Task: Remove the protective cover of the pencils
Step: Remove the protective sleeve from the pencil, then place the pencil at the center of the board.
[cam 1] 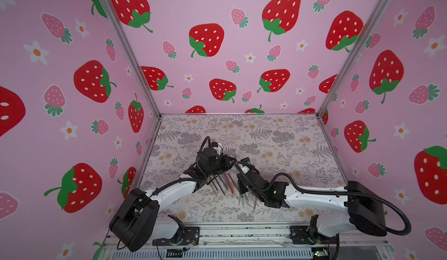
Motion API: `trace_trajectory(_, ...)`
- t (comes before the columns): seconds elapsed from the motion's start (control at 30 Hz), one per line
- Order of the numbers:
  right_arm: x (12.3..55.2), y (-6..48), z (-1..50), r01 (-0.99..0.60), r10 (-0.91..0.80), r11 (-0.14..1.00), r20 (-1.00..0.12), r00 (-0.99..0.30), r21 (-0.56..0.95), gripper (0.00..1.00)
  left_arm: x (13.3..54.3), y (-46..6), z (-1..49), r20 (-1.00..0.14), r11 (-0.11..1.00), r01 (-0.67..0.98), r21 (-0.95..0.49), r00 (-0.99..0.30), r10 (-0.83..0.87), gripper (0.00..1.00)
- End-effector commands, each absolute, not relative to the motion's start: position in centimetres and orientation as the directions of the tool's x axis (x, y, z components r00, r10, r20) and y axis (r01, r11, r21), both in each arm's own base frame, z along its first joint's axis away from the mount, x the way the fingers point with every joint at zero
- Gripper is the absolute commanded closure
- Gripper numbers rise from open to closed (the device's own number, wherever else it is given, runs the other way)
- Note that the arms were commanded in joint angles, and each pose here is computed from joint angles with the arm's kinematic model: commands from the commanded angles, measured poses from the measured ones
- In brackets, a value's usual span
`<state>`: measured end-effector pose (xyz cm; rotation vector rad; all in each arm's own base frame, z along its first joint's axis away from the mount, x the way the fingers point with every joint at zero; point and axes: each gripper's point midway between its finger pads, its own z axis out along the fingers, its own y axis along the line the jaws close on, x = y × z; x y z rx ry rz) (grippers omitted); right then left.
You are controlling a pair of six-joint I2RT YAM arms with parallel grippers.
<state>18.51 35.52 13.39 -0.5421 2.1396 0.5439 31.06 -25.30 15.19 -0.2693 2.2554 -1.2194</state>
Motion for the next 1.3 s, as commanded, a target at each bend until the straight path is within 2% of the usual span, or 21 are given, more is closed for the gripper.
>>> trace_trajectory(0.0, 16.9, 32.9, 9.9, -0.559, -0.302, 0.822, -0.748, -0.590, 0.109, 1.00, 37.1, -20.0, 17.6, -0.503, 0.637, 0.003, -0.771, -0.618, -0.605, 1.00)
trace_trajectory(0.5, 16.6, 32.9, 9.6, -0.575, -0.291, 0.808, -0.759, -0.583, 0.131, 1.00, 39.0, -18.6, 18.7, -0.506, 0.627, -0.036, -0.778, -0.557, -0.659, 1.00)
trace_trajectory(0.87, 16.5, 33.2, 9.9, -0.590, -0.288, 0.795, -0.766, -0.574, 0.143, 1.00, 40.7, -17.8, 21.4, -0.514, 0.622, -0.032, -0.782, -0.531, -0.674, 1.00)
trace_trajectory(1.03, 17.6, 32.1, 10.7, -0.534, -0.268, 0.839, -0.770, -0.579, 0.110, 1.00, 40.6, -18.2, 21.5, -0.514, 0.615, -0.008, -0.788, -0.542, -0.665, 1.00)
trace_trajectory(1.27, 20.0, 30.6, 9.1, -0.417, -0.213, 0.901, -0.713, -0.668, 0.121, 1.00, 41.1, -19.3, 19.0, -0.501, 0.652, -0.030, -0.758, -0.613, -0.611, 1.00)
